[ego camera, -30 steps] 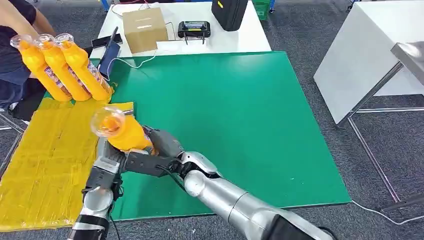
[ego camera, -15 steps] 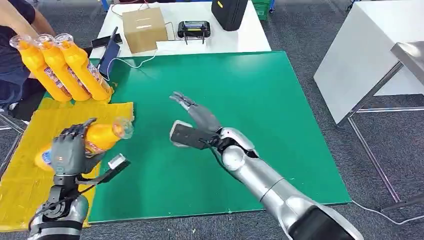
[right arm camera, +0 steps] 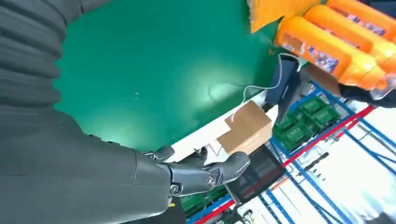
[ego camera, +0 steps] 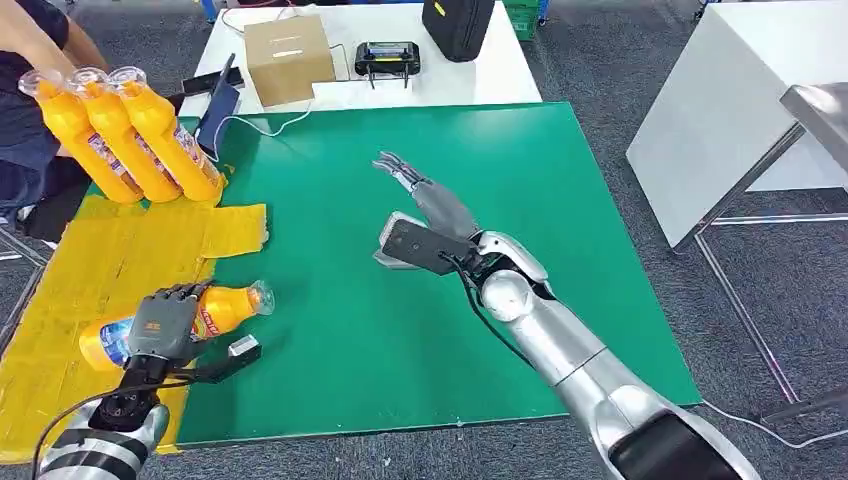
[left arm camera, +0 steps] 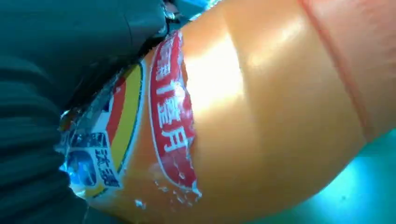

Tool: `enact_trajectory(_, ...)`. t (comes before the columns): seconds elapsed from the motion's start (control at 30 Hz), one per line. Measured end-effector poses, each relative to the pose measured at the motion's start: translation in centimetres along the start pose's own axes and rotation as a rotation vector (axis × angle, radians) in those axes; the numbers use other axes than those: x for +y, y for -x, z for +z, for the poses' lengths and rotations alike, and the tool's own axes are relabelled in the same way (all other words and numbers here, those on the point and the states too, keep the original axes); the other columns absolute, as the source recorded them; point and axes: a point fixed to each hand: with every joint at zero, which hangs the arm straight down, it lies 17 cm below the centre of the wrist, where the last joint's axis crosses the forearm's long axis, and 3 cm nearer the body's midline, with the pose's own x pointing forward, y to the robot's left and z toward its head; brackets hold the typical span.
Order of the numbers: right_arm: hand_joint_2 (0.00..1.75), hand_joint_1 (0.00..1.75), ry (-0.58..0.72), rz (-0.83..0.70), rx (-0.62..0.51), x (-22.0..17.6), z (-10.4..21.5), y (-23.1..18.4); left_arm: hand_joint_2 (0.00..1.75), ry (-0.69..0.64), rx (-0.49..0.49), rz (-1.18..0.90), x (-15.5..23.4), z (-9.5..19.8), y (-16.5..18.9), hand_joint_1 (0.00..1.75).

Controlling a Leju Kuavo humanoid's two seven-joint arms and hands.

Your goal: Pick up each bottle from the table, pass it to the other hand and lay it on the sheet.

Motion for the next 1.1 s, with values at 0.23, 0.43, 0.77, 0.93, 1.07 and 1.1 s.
enact_trajectory(0.23, 1.75, 0.00, -0.002, 0.006, -0.006, 0.1, -0.1, -0.3, 0.00, 0.057, -0.111, -0.016, -1.7, -0.7, -0.8, 0.00)
enact_trajectory(0.43, 1.75, 0.00, -0.003, 0.005, -0.019, 0.3, -0.2, -0.7, 0.00, 0.033, -0.106, -0.017, -1.8, -0.2, -0.7, 0.00)
enact_trajectory(0.77, 1.75, 0.00, -0.002, -0.006, -0.024, 0.5, -0.1, -0.6, 0.00, 0.048, -0.180, 0.173, -2.1, 1.9, -1.7, 0.00)
enact_trajectory(0.93, 0.00, 0.00, 0.002, -0.005, -0.020, 0.3, 0.0, -0.4, 0.00, 0.031, -0.160, 0.184, -1.7, 1.9, -1.3, 0.00)
enact_trajectory(1.07, 0.00, 0.00, 0.017, -0.001, -0.015, 0.0, 0.0, -0.2, 0.00, -0.194, -0.114, 0.375, 3.6, 2.0, -1.0, 0.00)
enact_trajectory(1.1, 0.00, 0.00, 0.025, 0.001, -0.015, 0.0, 0.1, -0.1, 0.00, -0.270, -0.073, 0.474, 5.5, 1.8, -0.4, 0.00)
